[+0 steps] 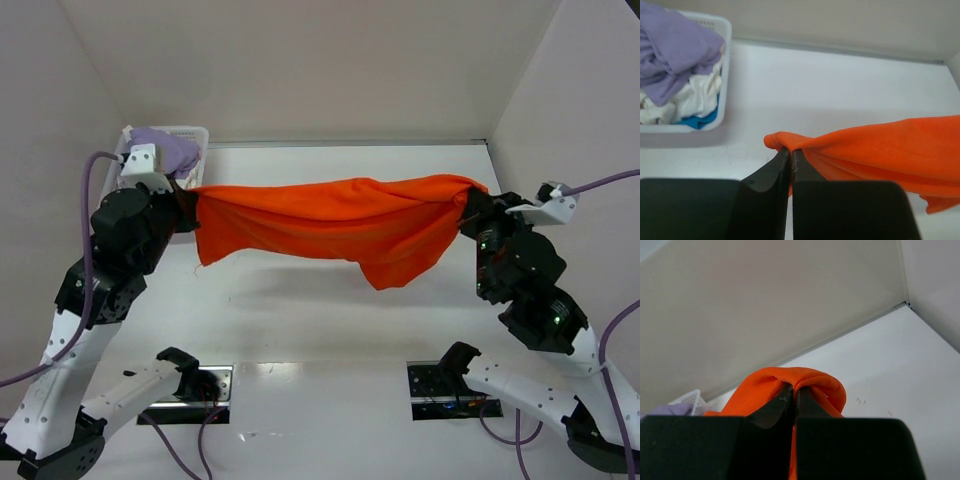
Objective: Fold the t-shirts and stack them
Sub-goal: Move the tshirt to the center of the board
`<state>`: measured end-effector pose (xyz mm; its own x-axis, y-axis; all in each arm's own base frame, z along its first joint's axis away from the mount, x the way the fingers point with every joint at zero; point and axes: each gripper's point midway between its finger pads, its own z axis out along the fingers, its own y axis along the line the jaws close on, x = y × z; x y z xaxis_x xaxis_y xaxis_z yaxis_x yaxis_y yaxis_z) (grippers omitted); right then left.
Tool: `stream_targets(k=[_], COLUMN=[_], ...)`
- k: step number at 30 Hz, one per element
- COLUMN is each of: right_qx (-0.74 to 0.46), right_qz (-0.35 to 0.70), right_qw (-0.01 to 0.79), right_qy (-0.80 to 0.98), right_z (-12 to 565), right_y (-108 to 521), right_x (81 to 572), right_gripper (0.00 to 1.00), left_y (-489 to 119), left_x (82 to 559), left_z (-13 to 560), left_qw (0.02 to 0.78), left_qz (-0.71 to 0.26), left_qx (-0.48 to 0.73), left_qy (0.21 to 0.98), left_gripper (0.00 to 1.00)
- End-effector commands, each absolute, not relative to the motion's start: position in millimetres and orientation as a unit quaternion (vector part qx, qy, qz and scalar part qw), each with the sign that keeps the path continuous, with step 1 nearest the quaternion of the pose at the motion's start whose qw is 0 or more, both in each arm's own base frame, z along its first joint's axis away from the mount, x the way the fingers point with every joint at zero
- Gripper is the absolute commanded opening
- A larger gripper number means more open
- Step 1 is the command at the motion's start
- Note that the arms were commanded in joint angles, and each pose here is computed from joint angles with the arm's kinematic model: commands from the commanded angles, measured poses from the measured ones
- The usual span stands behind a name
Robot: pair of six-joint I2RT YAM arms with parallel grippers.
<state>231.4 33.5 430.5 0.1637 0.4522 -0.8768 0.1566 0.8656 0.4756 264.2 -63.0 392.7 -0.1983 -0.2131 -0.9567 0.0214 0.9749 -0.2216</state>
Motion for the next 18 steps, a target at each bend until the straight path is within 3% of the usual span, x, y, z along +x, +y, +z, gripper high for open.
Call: stream_targets(k=[1,9,18], right_qx=[0.253,0.286,0.322], right_qz=[0.105,0.1,0.029], right_qw=[0.707,0.658,0.649], right_qy=[0.652,0.69,0.689], right_z=[408.0,325.9,278.8], right_y=[44.7,73.8,50.7], right_x=[241.9,267.4,279.2], right_gripper=[0.01,0.01,0.01], left_y=[-79.4,-83.1,-67.8], left_x=[270.3,296.6,330.7], left_z=[365.1,305.3,252.3], left_qw=[0.597,0.547,0.511], left_qz=[-0.124,-0.099,-0.067], left_qx=[-0.063,-0.107,-0.144], left_qy=[0.79,0.825,0.844], left_gripper=[0.05,0.02,0.02])
